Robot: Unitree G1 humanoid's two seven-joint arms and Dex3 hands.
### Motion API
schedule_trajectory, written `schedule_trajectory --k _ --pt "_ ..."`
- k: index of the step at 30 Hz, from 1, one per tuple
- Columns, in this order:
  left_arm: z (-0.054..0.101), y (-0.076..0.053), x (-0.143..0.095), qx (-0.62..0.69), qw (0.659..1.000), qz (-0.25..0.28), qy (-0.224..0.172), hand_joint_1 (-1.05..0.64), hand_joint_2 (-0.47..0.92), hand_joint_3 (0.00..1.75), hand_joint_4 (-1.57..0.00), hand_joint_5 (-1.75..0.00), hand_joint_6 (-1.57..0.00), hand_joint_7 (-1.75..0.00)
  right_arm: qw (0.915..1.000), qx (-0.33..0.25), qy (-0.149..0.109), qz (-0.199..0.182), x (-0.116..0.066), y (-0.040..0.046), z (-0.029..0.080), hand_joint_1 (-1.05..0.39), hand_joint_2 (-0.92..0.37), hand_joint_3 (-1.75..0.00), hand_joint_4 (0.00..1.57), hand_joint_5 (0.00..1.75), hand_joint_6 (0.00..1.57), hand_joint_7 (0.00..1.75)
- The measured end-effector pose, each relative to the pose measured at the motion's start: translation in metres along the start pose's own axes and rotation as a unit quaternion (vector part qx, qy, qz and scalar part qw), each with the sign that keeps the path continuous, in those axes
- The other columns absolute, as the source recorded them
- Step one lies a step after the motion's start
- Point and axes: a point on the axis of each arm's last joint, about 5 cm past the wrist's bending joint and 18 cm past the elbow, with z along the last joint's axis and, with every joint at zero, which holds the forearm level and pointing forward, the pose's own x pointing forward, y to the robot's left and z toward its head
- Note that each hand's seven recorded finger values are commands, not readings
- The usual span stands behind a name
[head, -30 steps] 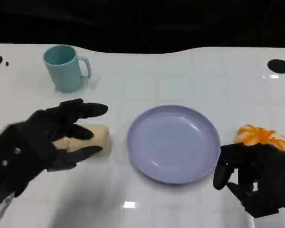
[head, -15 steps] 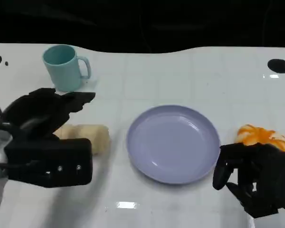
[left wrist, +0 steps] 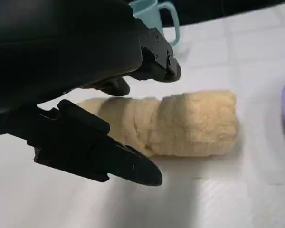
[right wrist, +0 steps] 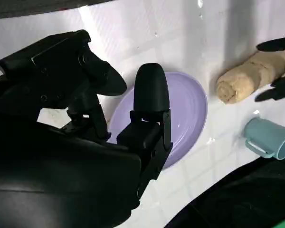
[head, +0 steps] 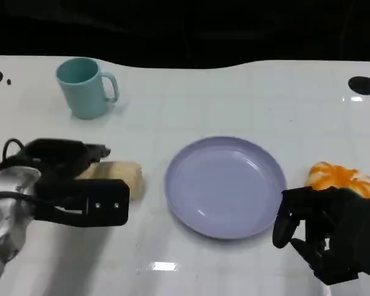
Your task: Grasp the towel on the left side of the plate with the left hand and place it into the plate.
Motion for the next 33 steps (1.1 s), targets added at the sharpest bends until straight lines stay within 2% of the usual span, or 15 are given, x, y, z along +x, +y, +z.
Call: schedule_trajectory --k 8,9,12,13,14,15,16,18,20,24,26,27,29,32,33 --pt "0.002 -0.008 0.023 0.014 0.999 -0.024 0.019 -0.43 0.92 0.12 -0.64 -0.18 -0.65 -0.07 1.0000 -0.001 -0.001 0.000 -0.001 0.0004 0.001 -0.02 -0.56 -1.08 0.72 1.74 0.70 1.41" --pt "0.003 -0.010 0.025 0.014 0.999 -0.027 0.018 -0.31 0.92 0.11 -0.74 -0.42 -0.83 -0.07 1.0000 -0.001 -0.001 0.000 -0.001 0.0004 0.001 -0.02 -0.56 -1.08 0.72 1.74 0.70 1.40" --pt "0.002 -0.015 0.026 0.011 1.000 0.013 0.009 -0.16 0.92 0.04 -0.85 -1.05 -1.16 -0.08 1.0000 -0.001 -0.001 -0.001 -0.001 0.0003 0.001 -0.02 -0.56 -1.08 0.73 1.74 0.70 1.41" --pt "0.003 -0.017 0.026 0.009 0.999 0.037 0.004 -0.15 0.91 0.03 -0.87 -1.30 -1.22 -0.09 1.0000 -0.001 -0.001 -0.001 -0.001 0.0003 0.001 -0.02 -0.56 -1.07 0.72 1.74 0.70 1.41" --pt "0.003 -0.019 0.026 0.007 0.998 0.060 -0.002 -0.15 0.91 0.02 -0.88 -1.42 -1.25 -0.09 1.0000 -0.002 -0.001 -0.001 -0.001 0.0002 0.001 -0.02 -0.56 -1.07 0.72 1.74 0.70 1.41" --pt "0.003 -0.021 0.026 0.006 0.997 0.079 -0.009 -0.16 0.91 0.07 -0.92 -1.61 -1.24 -0.31 1.0000 -0.002 -0.001 -0.001 -0.001 0.0001 0.001 -0.02 -0.57 -1.07 0.72 1.74 0.70 1.40" --pt "0.003 -0.023 0.026 0.005 0.995 0.097 -0.016 -0.17 0.90 0.11 -0.93 -1.68 -1.09 -0.69 1.0000 -0.002 -0.002 -0.001 -0.001 -0.0001 0.002 -0.02 -0.57 -1.07 0.72 1.74 0.70 1.40" --pt "0.002 -0.026 0.025 0.004 0.991 0.128 -0.027 -0.18 0.90 0.22 -0.93 -1.73 -0.85 -1.28 1.0000 -0.001 -0.001 -0.001 -0.001 -0.0001 0.001 -0.02 -0.57 -1.07 0.72 1.74 0.70 1.40" --pt "0.002 -0.028 0.025 0.005 0.989 0.146 -0.036 -0.19 0.88 0.30 -0.91 -1.74 -0.70 -1.63 1.0000 -0.001 0.000 0.000 0.000 -0.0001 0.001 -0.01 -0.56 -1.08 0.72 1.74 0.70 1.40" --pt "0.002 -0.028 0.025 0.006 0.987 0.157 -0.041 -0.20 0.87 0.36 -0.90 -1.75 -0.64 -1.74 1.0000 0.001 0.001 0.001 0.000 0.0000 0.000 -0.01 -0.55 -1.09 0.72 1.74 0.71 1.40" --pt "0.002 -0.027 0.025 0.006 0.986 0.158 -0.042 -0.20 0.87 0.36 -0.90 -1.75 -0.62 -1.73 1.0000 0.002 0.002 0.001 0.000 0.0000 0.000 -0.01 -0.55 -1.09 0.72 1.74 0.71 1.40" --pt "0.002 -0.027 0.025 0.005 0.986 0.159 -0.042 -0.21 0.87 0.36 -0.89 -1.75 -0.63 -1.63 1.0000 0.002 0.002 0.001 0.000 0.0000 0.000 -0.02 -0.55 -1.09 0.72 1.74 0.71 1.40" --pt "0.003 -0.024 0.025 0.001 0.985 0.167 -0.041 -0.20 0.84 0.37 -0.88 -1.75 -0.58 -1.70 1.0000 0.003 0.003 0.001 0.001 0.0001 -0.001 -0.01 -0.56 -1.08 0.72 1.74 0.71 1.41" --pt "0.007 -0.016 0.026 -0.009 0.981 0.190 -0.039 -0.21 0.71 0.62 -0.86 -1.75 -0.57 -1.74 1.0000 0.008 0.005 -0.001 0.002 0.0007 -0.002 -0.01 -0.56 -1.07 0.72 1.75 0.71 1.41" --pt "0.009 -0.012 0.026 -0.012 0.979 0.199 -0.038 -0.21 0.68 0.65 -0.85 -1.75 -0.60 -1.62 0.9999 0.009 0.005 -0.001 0.002 0.0009 -0.002 -0.01 -0.57 -1.07 0.72 1.75 0.70 1.41"
